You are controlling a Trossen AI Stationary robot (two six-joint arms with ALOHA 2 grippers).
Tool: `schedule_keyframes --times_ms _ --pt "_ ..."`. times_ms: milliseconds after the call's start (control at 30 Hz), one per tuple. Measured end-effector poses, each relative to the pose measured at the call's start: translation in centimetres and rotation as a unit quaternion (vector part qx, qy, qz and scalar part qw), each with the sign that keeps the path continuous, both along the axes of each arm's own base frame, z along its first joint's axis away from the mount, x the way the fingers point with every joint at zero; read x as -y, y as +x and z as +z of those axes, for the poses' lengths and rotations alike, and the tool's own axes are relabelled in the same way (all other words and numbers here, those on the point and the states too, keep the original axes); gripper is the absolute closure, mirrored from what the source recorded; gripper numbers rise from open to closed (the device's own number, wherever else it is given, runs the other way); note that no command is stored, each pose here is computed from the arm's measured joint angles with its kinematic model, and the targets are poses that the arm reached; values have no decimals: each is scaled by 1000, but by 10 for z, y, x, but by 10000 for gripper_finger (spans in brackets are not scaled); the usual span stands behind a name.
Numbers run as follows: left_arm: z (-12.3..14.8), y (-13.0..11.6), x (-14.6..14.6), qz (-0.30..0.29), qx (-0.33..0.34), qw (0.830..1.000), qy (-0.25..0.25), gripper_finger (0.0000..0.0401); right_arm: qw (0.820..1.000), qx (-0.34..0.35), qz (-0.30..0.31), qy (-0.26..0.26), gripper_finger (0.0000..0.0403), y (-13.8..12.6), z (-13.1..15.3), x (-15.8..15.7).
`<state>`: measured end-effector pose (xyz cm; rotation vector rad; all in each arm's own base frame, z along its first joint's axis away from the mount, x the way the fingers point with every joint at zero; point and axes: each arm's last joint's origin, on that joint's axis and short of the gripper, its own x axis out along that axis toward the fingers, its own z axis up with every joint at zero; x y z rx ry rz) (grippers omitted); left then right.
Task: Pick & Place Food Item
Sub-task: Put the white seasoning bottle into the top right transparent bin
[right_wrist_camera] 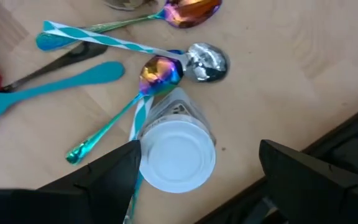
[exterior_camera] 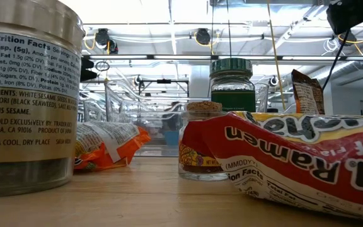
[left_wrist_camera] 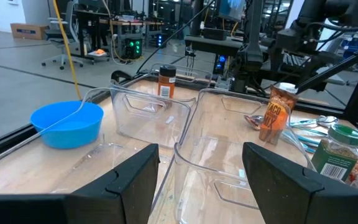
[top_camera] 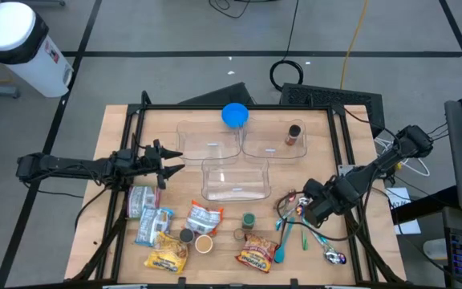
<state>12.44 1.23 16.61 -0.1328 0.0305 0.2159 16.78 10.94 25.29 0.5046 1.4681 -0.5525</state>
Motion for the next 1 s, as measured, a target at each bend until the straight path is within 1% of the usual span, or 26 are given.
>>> schedule_keyframes --times_ms 167,300,400,567,833,1000 --pt "0 0 0 0 0 1000 0 160 1000 6 0 4 85 1 0 -1" --pt "0 0 0 0 0 1000 0 160 999 24 4 21 85 5 0 -4" --pt "0 0 0 0 0 1000 0 160 999 21 9 30 85 5 0 -4" --pt "0 0 0 0 0 1000 0 160 999 14 -3 39 85 5 0 -5" --pt "0 0 0 0 0 1000 0 160 999 13 -9 37 85 5 -1 -5" --pt "0 0 0 0 0 1000 0 160 999 -5 -17 29 85 3 -12 -4"
